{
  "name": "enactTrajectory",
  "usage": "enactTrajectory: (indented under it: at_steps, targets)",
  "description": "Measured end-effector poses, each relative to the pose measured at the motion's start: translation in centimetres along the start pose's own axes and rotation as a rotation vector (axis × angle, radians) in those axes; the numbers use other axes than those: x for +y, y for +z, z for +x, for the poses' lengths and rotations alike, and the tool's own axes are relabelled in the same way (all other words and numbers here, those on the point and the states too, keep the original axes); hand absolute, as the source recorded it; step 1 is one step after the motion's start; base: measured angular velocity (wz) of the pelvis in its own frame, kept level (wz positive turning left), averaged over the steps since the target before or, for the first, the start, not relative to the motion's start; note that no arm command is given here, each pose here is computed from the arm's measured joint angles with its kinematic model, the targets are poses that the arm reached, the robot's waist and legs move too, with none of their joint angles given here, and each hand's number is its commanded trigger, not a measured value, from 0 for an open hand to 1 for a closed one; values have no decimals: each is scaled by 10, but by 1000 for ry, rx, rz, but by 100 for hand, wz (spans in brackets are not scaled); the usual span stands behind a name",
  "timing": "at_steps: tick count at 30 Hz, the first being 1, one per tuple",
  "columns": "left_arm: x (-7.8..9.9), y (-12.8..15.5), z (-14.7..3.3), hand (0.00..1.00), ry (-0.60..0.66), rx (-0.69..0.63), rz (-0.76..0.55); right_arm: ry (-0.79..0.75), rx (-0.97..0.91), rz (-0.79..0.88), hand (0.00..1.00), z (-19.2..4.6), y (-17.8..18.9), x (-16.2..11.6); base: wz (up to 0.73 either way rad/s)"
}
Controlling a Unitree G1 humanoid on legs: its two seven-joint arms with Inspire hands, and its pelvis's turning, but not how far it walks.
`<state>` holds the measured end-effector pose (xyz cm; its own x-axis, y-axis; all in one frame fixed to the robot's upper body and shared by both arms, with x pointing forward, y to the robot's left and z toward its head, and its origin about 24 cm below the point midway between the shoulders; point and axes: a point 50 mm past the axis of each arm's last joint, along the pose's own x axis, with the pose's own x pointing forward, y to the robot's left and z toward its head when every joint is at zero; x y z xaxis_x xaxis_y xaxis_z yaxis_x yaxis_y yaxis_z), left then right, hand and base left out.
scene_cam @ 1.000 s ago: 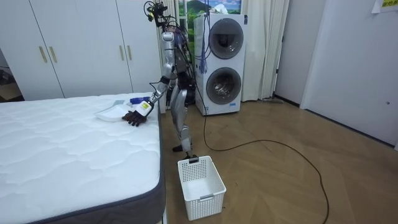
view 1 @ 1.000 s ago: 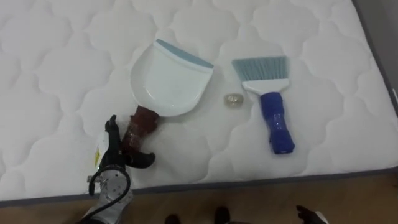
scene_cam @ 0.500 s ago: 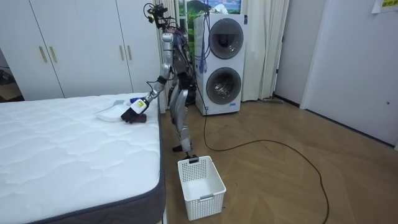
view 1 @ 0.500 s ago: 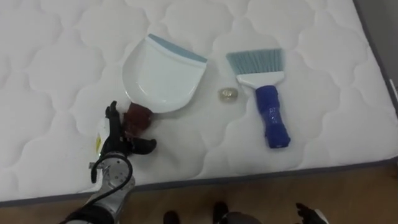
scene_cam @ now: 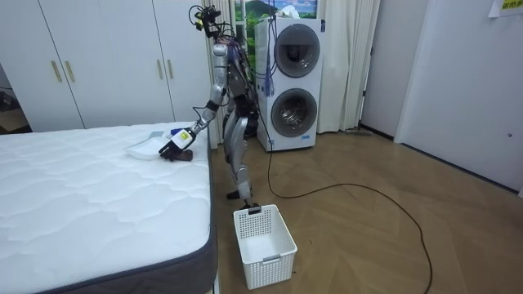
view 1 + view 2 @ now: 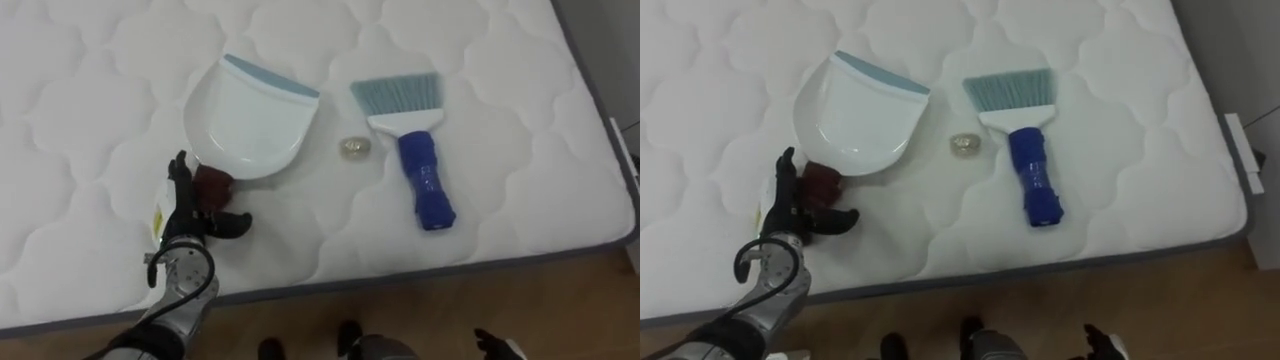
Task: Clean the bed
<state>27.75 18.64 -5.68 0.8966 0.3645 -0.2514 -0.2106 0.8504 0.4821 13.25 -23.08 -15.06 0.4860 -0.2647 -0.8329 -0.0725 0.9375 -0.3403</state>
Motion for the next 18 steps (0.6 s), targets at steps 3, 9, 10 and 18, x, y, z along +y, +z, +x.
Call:
enactTrajectory:
  at_steps: [3,9,10,18]
  targets:
    - [1,-3,0,0,-1,13,2,3,-9,3,0,0,2,1,-1]
    - [0,-3,0,0,-12,22,-10,4,-10,8,0,0,3,1,0]
    - [0,-3,0,0,-13,22,-10,3,-8,9,0,0,2,1,0]
    - [1,-7,0,100,-30,38,3,-10,2,15,0,0,2,1,0]
